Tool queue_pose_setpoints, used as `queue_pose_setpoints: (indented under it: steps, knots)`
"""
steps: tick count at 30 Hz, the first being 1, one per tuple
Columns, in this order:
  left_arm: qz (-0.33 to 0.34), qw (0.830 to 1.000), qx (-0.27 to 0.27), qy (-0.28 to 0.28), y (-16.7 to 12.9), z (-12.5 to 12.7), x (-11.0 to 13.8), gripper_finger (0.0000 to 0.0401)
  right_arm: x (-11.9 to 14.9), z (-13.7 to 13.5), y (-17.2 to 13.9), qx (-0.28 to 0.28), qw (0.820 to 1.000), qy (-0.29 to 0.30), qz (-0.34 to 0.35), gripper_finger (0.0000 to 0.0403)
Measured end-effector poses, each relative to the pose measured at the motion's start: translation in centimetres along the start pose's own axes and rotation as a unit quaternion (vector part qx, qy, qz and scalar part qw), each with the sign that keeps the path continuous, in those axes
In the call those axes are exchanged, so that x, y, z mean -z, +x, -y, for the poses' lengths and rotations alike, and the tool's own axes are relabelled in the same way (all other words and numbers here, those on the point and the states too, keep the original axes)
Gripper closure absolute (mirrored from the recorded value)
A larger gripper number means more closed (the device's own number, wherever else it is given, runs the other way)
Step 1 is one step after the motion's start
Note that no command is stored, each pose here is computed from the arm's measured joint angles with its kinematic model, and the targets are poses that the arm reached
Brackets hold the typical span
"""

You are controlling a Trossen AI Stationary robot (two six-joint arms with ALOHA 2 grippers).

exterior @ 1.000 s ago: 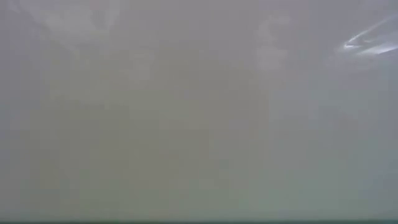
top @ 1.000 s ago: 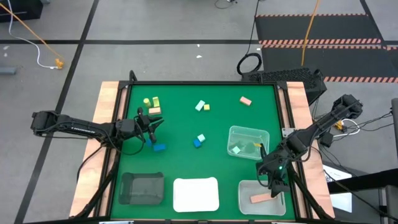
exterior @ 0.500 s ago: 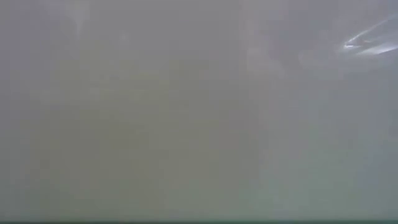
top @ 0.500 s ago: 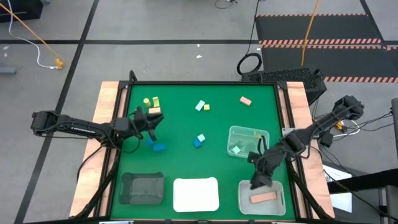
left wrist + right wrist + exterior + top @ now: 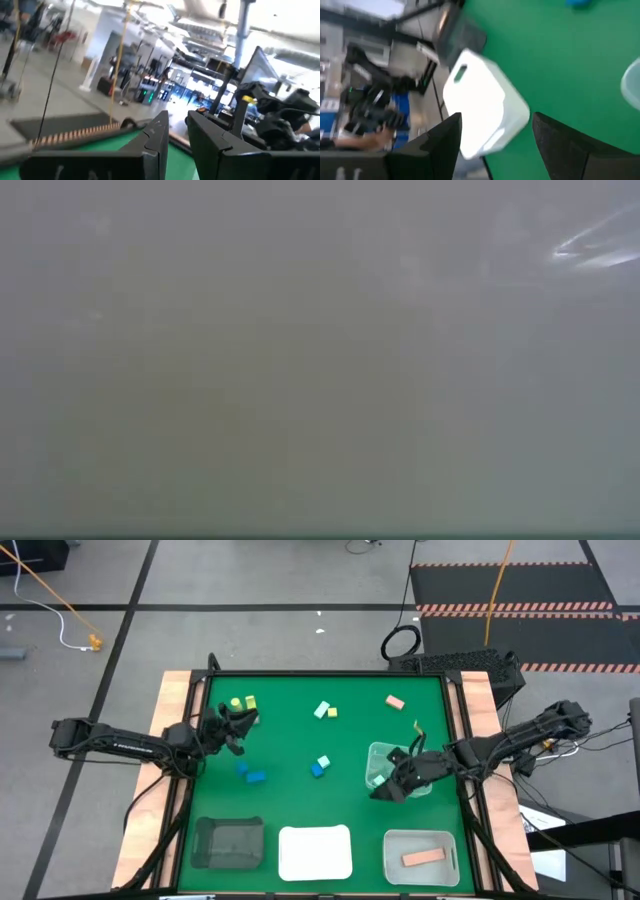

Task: Sort & place blocks by color
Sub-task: Put the left green block into the black bin

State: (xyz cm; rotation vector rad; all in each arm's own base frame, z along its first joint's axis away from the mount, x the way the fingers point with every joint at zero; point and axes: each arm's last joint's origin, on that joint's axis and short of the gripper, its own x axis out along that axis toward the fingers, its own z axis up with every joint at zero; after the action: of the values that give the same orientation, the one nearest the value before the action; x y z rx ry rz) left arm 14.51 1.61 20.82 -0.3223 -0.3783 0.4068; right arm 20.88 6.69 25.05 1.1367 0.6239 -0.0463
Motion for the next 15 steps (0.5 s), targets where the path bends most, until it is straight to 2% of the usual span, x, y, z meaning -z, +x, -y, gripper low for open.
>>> queue_pose_setpoints:
  steps: [8, 15]
  knots:
    - [0.075, 0.996, 0.03, 0.035, 2.5, 2.7, -4.9, 0.0329, -1.5, 0.1, -0.1, 0.004, 0.998, -0.019, 0.067, 0.0172]
    - [0.07, 0.993, 0.063, 0.074, 3.4, 3.8, -6.3, 0.0329, -2.4, 0.5, -0.2, 0.025, 0.993, -0.038, 0.111, 0.0172]
